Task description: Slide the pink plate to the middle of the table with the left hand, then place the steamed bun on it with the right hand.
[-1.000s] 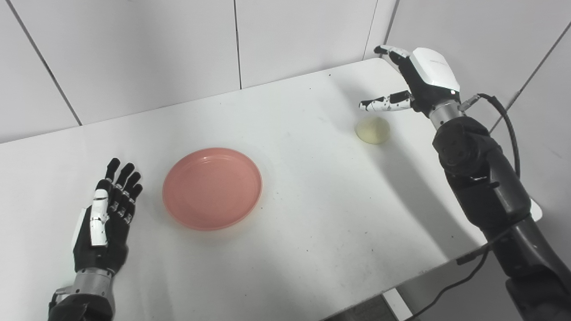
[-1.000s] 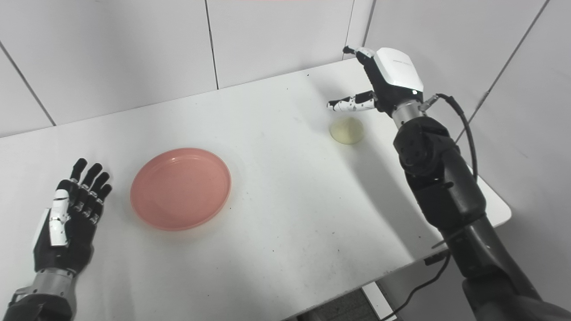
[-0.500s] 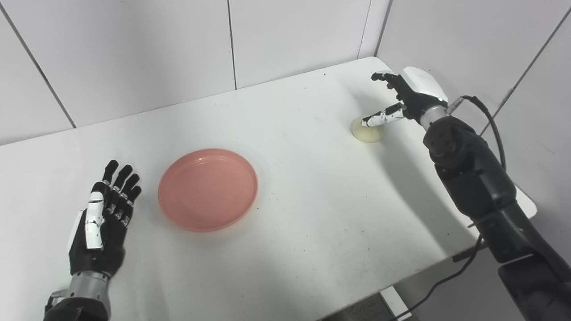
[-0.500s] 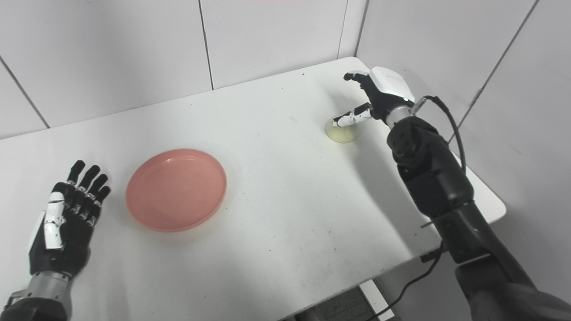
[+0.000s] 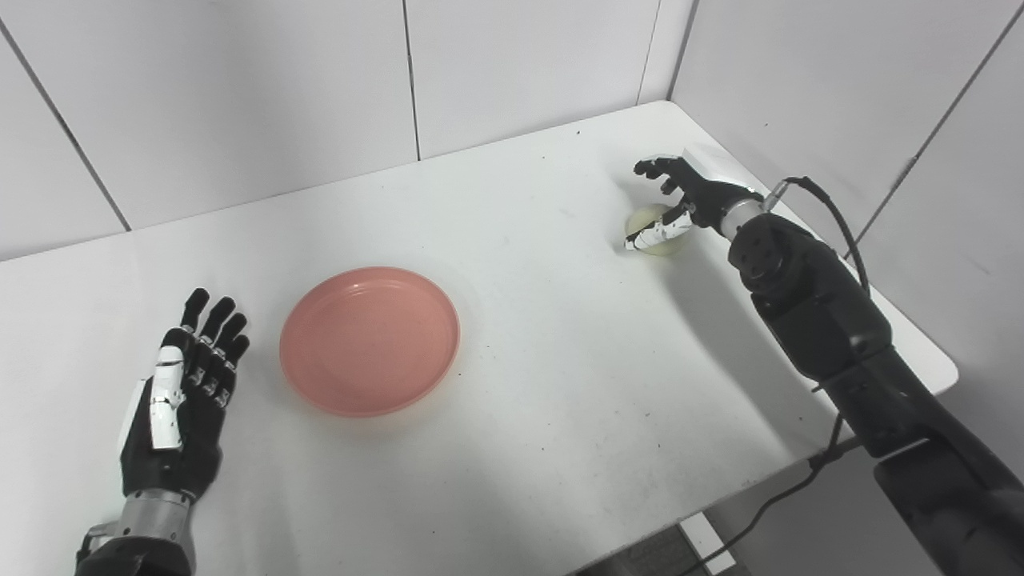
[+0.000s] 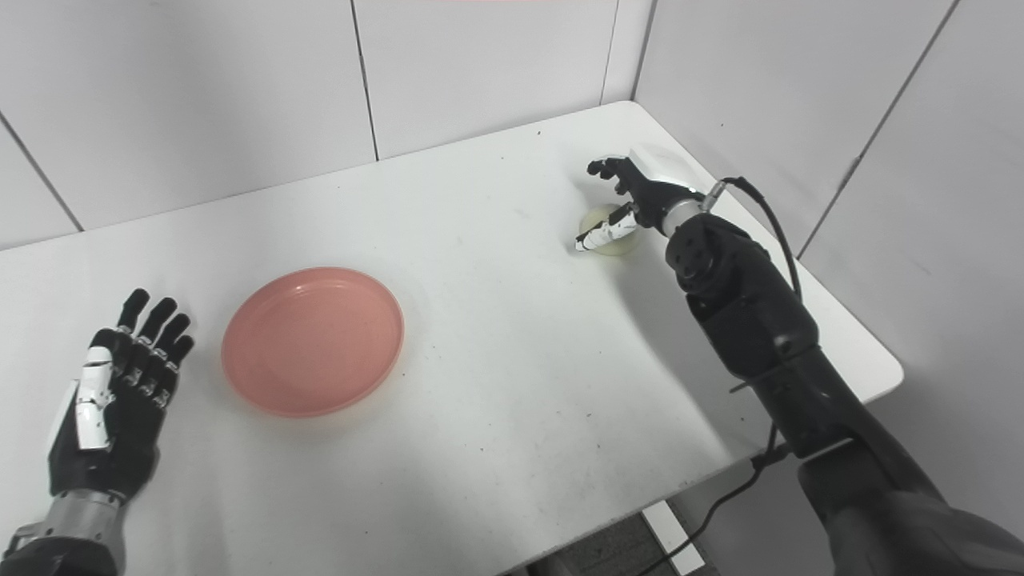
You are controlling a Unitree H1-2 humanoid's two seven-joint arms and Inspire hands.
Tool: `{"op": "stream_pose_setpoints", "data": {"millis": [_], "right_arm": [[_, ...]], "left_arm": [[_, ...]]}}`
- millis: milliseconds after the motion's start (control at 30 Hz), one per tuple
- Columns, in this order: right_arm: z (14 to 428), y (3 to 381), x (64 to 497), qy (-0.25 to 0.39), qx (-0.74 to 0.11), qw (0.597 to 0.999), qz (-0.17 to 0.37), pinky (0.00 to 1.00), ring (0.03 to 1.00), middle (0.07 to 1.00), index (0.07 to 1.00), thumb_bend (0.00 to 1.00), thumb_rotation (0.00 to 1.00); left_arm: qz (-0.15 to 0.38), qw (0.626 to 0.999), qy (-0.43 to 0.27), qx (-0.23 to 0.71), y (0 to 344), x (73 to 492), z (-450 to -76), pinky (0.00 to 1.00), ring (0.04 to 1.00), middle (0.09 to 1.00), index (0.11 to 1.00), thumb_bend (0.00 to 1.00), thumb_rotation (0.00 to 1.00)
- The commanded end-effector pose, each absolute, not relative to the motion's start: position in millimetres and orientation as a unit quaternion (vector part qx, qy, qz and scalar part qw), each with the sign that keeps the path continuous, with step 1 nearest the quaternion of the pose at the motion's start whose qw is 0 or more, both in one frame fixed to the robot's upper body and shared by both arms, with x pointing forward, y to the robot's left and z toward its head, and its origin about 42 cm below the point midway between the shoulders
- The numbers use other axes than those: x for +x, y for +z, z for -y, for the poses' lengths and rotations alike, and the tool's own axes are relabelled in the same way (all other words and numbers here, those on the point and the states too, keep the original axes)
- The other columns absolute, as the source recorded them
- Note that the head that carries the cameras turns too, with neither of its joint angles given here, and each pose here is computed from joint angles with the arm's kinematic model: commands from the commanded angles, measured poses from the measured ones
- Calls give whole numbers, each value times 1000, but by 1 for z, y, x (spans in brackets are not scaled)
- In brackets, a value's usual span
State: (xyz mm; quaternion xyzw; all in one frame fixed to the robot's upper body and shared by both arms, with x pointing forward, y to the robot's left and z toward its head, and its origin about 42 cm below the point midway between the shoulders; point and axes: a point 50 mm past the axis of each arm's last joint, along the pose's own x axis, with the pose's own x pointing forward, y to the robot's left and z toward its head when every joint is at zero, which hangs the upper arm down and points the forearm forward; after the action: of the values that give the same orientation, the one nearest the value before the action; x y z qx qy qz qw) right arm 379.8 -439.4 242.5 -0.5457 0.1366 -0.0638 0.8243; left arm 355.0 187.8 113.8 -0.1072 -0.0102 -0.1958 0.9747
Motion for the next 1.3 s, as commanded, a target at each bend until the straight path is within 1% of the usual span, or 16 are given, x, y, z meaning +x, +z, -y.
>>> {"op": "stream_pose_setpoints", "data": {"millis": [0, 67, 233, 333, 467, 767, 933, 1033, 1100, 1267], "right_arm": [[445, 269, 390, -89, -553, 820, -113, 625, 761, 844, 814, 838, 237], [445, 267, 393, -86, -554, 820, -118, 596, 740, 840, 814, 836, 233], [444, 266, 396, -77, -560, 814, -131, 597, 740, 845, 814, 835, 231], [446, 265, 398, -74, -564, 810, -143, 633, 755, 836, 809, 832, 223], [449, 265, 395, -69, -577, 798, -157, 651, 760, 837, 798, 819, 235], [453, 271, 393, -70, -598, 780, -170, 682, 770, 828, 804, 819, 246], [456, 276, 392, -69, -611, 768, -181, 719, 817, 852, 812, 816, 254], [459, 280, 390, -65, -621, 758, -188, 753, 864, 885, 817, 820, 286], [460, 282, 388, -65, -622, 756, -192, 758, 875, 895, 821, 825, 294], [463, 291, 382, -66, -625, 752, -199, 735, 873, 896, 830, 833, 294]], "left_arm": [[-54, 978, -173, -103, 80, 334, -209, 995, 965, 966, 966, 403, 1000], [-53, 978, -172, -103, 81, 333, -209, 991, 962, 963, 965, 391, 1000], [-52, 978, -174, -105, 83, 332, -209, 998, 966, 962, 966, 386, 1000], [-52, 978, -174, -103, 84, 332, -209, 997, 966, 963, 967, 385, 1000], [-52, 978, -174, -101, 85, 332, -208, 994, 966, 963, 968, 384, 1000], [-51, 977, -177, -105, 88, 331, -207, 1000, 974, 968, 974, 383, 1000], [-51, 978, -175, -103, 88, 330, -207, 1000, 969, 966, 973, 383, 1000], [-52, 978, -176, -103, 89, 330, -207, 996, 969, 963, 970, 388, 1000], [-52, 978, -175, -104, 90, 330, -207, 996, 969, 963, 969, 387, 1000], [-51, 977, -177, -107, 89, 330, -207, 1000, 974, 970, 978, 374, 1000]]}}
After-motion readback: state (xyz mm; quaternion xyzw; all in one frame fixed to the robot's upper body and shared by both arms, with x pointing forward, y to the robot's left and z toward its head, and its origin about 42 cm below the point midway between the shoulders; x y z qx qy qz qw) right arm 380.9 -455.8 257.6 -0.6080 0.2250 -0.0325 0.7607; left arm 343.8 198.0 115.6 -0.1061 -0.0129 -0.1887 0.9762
